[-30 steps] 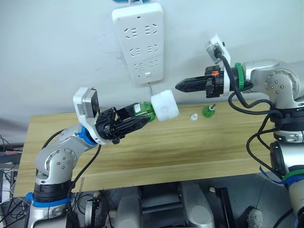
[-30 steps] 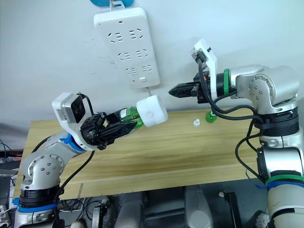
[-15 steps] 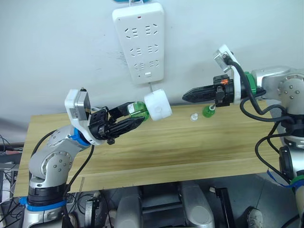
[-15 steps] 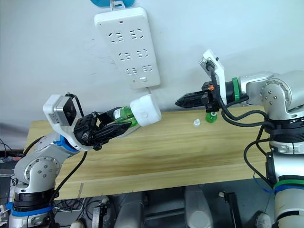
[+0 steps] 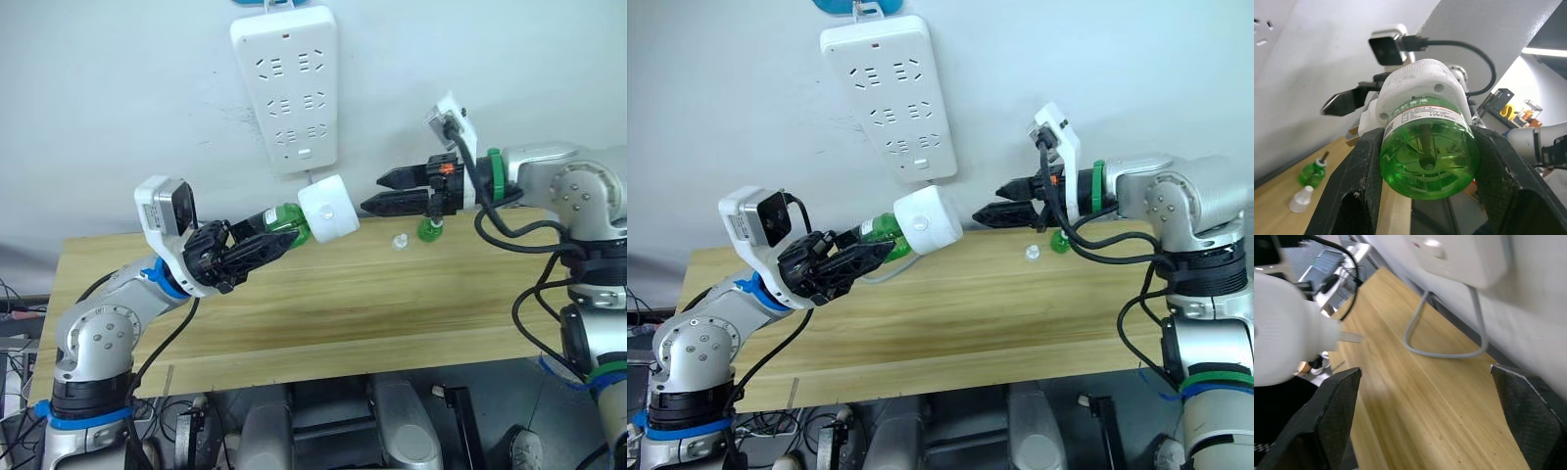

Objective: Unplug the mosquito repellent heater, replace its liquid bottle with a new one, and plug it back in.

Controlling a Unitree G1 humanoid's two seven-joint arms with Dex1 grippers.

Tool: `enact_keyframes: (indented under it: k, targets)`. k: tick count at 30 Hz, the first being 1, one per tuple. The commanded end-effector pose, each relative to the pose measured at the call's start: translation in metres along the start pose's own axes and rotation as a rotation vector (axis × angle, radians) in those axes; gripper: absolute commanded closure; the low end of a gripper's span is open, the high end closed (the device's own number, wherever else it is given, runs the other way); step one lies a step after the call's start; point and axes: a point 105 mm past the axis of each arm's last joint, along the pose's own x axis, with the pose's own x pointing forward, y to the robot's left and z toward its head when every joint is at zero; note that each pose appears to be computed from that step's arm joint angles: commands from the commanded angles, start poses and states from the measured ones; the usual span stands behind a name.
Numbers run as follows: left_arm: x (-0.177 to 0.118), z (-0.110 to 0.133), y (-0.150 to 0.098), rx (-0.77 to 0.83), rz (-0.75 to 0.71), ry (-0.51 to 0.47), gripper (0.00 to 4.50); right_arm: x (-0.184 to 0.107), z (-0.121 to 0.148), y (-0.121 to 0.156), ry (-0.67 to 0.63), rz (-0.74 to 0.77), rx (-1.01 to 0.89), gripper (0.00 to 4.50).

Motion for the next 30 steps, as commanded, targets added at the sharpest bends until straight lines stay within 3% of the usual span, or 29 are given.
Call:
enact_keyframes:
  k: [1, 7, 19, 30]
  targets:
    - [0.002, 0.008, -0.011, 0.006, -0.04, -0.009, 2.25, -0.001, 0.007, 0.002, -0.027, -0.007, -0.044, 0.04]
    - [0.002, 0.011, -0.012, 0.022, -0.031, -0.024, 2.25, -0.001, 0.007, 0.002, -0.029, -0.006, -0.046, 0.04]
    - [-0.004, 0.006, 0.0, 0.268, 0.016, -0.022, 2.25, -0.019, 0.011, 0.007, -0.026, 0.031, 0.019, 0.04]
    - [-0.005, 0.002, 0.009, 0.486, 0.036, 0.011, 2.25, -0.033, 0.008, 0.025, -0.021, 0.158, 0.235, 0.04]
